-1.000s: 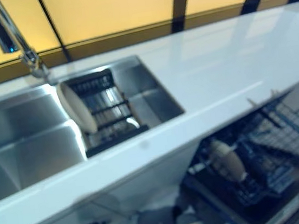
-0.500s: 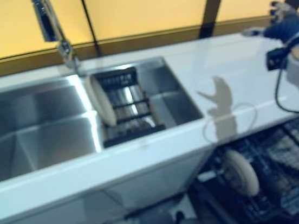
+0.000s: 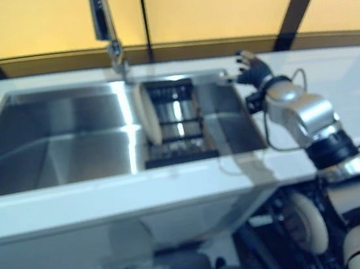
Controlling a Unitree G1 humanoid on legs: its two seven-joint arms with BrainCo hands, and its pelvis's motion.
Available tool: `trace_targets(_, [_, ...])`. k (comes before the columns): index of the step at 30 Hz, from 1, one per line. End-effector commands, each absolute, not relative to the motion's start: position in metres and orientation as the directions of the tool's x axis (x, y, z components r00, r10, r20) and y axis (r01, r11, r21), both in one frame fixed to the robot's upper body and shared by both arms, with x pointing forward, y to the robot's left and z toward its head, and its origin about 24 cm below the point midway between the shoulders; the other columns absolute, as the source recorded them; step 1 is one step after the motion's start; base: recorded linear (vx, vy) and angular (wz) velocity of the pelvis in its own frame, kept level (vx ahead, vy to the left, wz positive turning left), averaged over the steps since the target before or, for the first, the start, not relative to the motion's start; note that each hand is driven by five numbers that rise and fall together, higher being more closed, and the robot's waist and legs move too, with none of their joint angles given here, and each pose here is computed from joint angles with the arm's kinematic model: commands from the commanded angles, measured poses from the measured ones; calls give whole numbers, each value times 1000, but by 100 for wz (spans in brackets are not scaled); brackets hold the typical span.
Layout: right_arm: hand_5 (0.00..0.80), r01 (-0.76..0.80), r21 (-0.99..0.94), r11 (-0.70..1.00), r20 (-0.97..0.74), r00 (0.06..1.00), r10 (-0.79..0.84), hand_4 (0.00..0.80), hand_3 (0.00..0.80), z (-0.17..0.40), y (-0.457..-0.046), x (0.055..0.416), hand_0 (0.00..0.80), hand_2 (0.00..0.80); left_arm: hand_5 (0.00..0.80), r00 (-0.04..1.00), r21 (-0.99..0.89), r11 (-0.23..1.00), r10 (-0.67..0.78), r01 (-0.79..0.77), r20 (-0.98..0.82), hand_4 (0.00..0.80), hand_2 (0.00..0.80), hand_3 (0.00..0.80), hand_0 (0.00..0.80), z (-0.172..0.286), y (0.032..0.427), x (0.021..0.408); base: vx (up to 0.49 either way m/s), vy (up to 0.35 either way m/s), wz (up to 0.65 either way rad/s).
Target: Take plates into dishwasher
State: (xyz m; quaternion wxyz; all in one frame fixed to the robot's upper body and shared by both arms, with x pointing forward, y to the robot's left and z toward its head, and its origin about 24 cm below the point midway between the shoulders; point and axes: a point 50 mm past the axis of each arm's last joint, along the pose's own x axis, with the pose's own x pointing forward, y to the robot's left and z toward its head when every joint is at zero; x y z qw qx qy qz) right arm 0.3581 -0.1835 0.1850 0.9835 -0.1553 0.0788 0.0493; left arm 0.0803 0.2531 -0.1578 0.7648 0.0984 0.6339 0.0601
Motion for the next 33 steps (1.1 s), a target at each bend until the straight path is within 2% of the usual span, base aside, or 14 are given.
trace_targets(1, [0,-112,-294,949,-25,994,110,0,0,237,-170,370,0,0,0,224,246,967,226,64,-948,0,0,0,0,-155,254,95,3,10,13])
trace_targets(10, [0,-153,-192,969,-104,985,135,0,0,229,-161,379,0,0,0,224,254,965,234,68,-946,0,0,0,0,-153,258,95,-3,9,13])
trace_targets(17, [0,-150,-127,980,-85,986,140,0,0,230,-155,381,0,0,0,231,269,960,245,79,-942,0,0,0,0,-151,262,96,-7,-6,11])
trace_targets(21, [0,-93,-21,995,-34,995,93,0,0,233,-148,379,0,0,0,238,275,958,248,84,-939,0,0,0,0,-151,262,99,0,0,0])
trace_targets(28, [0,101,85,991,59,993,-106,0,0,219,-135,366,0,0,0,255,254,965,231,61,-939,0,0,0,0,-152,249,107,-2,32,0])
trace_targets(33, [0,157,87,984,75,984,-164,0,0,199,-124,355,0,0,0,253,237,970,219,43,-942,0,0,0,0,-153,243,110,0,6,0])
